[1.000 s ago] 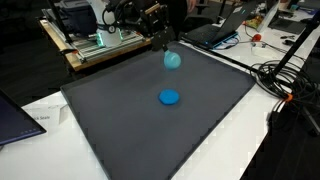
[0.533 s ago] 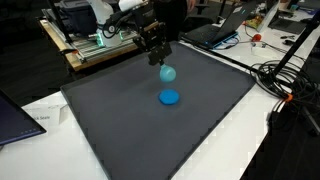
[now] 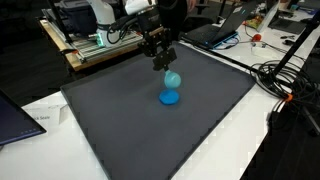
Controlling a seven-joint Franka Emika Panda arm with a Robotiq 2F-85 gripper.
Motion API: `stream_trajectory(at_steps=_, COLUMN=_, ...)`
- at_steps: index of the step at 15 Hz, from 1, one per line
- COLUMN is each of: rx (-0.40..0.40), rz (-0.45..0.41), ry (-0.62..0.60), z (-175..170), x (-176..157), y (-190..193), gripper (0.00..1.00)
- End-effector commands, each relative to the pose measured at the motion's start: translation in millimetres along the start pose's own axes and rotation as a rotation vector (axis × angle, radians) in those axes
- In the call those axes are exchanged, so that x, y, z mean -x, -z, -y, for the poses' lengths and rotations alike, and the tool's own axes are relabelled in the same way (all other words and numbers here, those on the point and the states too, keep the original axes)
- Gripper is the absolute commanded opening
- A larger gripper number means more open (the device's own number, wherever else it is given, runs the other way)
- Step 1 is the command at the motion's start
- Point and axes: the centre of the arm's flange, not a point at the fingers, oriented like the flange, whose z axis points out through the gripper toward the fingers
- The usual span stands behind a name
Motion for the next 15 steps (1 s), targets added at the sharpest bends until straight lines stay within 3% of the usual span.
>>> stream_trajectory(at_steps=1, rx=0.001, rz=-0.038, ry=0.016, z=3.7, x=-6.5, y=0.5, gripper=0.22)
stream_trajectory(at_steps=8, rx=0.006, rz=0.018, ry=0.007, z=-2.7, x=-0.8, y=-34.4, gripper=0.22)
stream_trajectory(at_steps=15, rx=0.026, rz=0.168, ry=-0.018, z=-16.2, x=14.6, y=-77.4, gripper=0.22)
